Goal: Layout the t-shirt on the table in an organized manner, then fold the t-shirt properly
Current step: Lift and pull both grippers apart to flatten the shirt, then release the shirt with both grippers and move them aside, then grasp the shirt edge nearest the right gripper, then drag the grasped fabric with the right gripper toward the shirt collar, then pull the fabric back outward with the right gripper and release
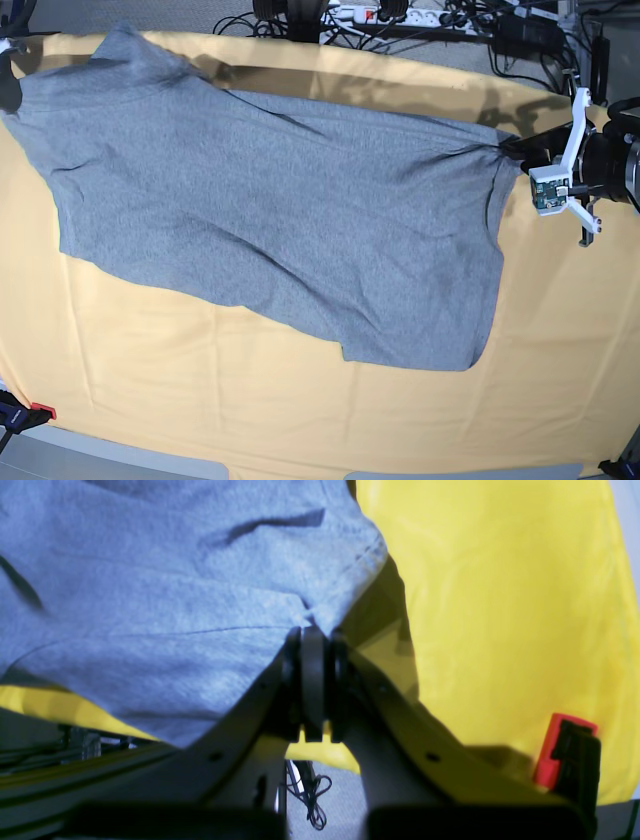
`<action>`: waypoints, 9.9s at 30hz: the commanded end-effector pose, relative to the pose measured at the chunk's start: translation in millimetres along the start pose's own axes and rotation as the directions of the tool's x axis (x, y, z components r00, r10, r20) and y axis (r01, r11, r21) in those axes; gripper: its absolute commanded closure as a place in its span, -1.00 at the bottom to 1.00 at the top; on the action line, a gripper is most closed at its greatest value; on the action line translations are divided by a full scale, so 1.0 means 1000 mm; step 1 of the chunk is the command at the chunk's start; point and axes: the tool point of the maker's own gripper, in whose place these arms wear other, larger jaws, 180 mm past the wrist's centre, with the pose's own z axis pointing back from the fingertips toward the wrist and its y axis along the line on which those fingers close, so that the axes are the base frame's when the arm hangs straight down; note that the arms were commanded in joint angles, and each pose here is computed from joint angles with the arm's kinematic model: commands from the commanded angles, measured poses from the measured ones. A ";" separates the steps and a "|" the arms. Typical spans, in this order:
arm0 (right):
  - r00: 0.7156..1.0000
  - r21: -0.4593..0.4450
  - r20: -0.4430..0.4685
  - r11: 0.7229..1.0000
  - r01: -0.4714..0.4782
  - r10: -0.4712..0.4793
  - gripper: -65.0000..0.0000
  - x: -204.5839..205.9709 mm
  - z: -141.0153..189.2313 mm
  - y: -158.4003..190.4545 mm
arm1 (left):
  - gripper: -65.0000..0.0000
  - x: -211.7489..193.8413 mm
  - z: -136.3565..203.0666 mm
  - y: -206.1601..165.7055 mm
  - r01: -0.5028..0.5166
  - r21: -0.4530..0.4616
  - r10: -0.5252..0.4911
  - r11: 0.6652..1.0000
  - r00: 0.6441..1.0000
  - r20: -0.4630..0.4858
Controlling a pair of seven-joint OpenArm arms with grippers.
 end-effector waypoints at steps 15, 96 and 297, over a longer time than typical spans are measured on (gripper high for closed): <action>0.999 -0.008 -0.001 0.999 -0.034 0.034 1.00 0.004 0.008 -0.001 | 1.00 -0.019 0.034 0.010 0.040 0.045 -0.032 0.998 0.985 -0.170; 0.987 0.053 0.027 0.986 -0.159 0.158 -0.20 0.025 0.021 0.028 | -0.33 -0.088 0.055 0.164 -0.398 0.635 0.456 0.663 0.887 0.080; 0.748 0.364 0.321 0.654 -0.663 0.580 1.00 0.123 -0.179 0.263 | -0.33 -0.083 0.021 0.198 -0.653 0.423 0.548 0.628 0.757 0.355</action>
